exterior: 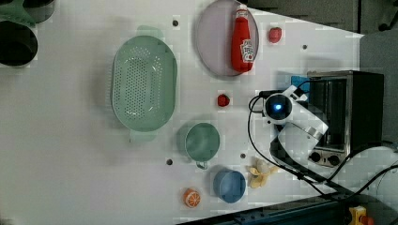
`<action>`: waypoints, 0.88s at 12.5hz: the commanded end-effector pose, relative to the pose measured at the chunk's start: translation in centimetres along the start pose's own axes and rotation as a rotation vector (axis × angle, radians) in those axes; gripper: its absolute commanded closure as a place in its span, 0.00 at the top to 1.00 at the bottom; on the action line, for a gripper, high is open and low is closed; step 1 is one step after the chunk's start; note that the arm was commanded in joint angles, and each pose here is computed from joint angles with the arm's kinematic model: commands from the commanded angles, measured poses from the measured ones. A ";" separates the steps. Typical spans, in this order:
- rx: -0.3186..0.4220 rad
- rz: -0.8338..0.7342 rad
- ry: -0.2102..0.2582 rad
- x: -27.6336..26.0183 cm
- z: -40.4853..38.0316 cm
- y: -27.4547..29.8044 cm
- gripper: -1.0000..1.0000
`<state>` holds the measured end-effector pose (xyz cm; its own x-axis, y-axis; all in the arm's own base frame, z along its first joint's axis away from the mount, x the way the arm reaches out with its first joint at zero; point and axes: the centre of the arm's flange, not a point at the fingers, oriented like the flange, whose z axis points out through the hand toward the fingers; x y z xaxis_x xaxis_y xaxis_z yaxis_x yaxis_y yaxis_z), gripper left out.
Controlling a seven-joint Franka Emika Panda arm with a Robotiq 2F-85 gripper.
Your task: Flap open oven.
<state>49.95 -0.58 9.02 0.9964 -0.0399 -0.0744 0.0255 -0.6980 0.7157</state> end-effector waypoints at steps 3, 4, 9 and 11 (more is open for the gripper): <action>0.281 0.350 -0.026 3.7 -7.1 2.5 0.17; 0.349 0.450 -0.068 4.2 -8.7 4.0 0.17; 0.674 0.844 -0.234 4.6 -17.8 14.5 0.17; 0.713 0.896 -0.236 3.7 -21.0 19.5 0.17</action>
<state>55.41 1.59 35.78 0.6579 -0.7475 0.0919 -0.7530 -0.6554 0.0590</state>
